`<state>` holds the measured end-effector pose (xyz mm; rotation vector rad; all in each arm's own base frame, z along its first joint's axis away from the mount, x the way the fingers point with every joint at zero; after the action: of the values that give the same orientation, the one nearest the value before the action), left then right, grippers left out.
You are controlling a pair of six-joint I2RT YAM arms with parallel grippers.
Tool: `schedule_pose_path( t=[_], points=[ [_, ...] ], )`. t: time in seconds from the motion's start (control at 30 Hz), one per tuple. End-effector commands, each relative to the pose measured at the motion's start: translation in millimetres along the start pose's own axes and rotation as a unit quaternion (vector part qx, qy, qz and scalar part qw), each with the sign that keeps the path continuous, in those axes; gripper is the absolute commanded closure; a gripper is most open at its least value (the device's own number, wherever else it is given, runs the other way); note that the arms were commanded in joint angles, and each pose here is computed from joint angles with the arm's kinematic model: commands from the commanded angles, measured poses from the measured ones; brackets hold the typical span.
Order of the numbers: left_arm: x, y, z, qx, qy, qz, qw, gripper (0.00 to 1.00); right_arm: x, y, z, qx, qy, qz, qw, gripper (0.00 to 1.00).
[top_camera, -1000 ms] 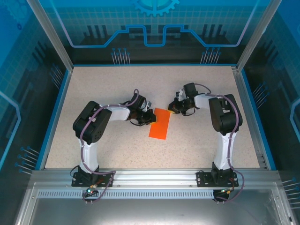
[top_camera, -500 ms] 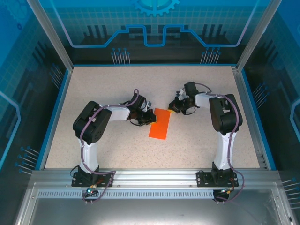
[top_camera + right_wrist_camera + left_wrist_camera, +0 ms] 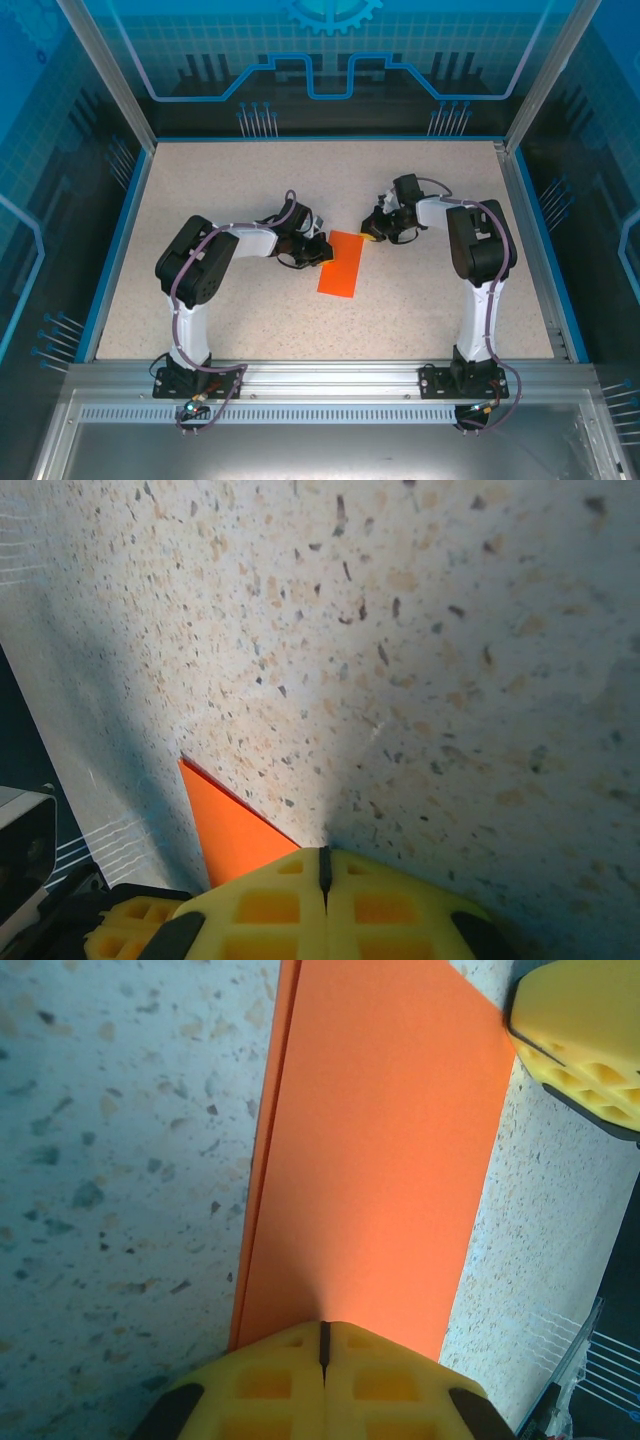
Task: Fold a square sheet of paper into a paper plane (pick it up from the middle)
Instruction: Fold the square sheet of paper in half at the center of the table.
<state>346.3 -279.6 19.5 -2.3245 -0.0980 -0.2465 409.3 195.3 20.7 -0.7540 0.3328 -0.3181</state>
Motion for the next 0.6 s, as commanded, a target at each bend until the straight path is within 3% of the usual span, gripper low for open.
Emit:
schedule_pose_path(
  t=[0.0,0.2,0.57],
  points=[
    [-41,13,40,0.066,-0.038,0.064,0.995,1.0,-1,-23,9,-0.003,0.014,-0.004,1.0,0.95],
    [-40,13,39,0.066,-0.039,0.062,0.995,1.0,-30,-55,41,0.025,-0.036,-0.013,0.999,0.93],
    [-39,13,39,0.067,-0.041,0.062,0.995,1.0,-135,-17,7,0.012,-0.054,0.033,0.998,0.94]
  ],
)
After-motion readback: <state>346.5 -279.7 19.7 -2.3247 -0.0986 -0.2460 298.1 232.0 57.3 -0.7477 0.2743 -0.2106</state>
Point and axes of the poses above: each hand's point on the last joint's axis, 136 mm out from that joint toward the fingers, its own y axis out along the fingers, its own z axis along the line the jaws close on, x = y × z, the point moved 1 cm from there along -y, back along the fingers, and after that the axes turned 13 degrees about y, right-handed, at the moved point
